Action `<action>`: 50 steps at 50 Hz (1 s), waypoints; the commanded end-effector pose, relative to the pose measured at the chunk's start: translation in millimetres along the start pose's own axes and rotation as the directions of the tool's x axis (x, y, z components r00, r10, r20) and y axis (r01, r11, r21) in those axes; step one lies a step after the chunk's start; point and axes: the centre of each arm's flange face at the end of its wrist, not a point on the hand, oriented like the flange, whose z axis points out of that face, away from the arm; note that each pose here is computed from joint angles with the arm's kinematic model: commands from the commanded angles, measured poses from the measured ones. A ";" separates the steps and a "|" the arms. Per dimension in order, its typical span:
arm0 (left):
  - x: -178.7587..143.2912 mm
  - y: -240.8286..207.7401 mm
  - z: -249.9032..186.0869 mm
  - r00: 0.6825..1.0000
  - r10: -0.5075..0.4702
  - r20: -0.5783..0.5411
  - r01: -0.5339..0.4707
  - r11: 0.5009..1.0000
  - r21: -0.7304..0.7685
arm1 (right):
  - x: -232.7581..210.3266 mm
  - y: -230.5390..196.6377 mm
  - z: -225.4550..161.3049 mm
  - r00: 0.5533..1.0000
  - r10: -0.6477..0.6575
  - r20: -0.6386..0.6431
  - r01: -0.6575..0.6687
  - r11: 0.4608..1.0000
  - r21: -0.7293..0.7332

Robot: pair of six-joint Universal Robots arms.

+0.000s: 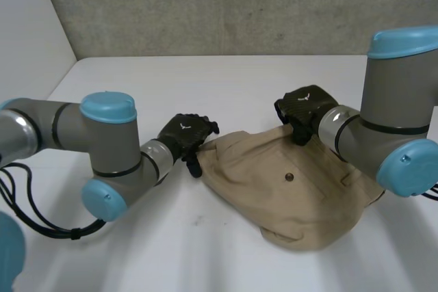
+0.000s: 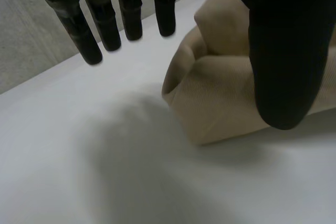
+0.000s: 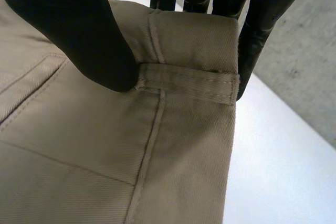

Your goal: Fold the shorts.

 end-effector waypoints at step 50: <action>46.3 1.2 -109.8 0.977 0.042 0.210 -0.064 0.993 0.104 | -13.5 49.5 -41.1 0.991 -0.007 -0.134 0.007 1.000 0.001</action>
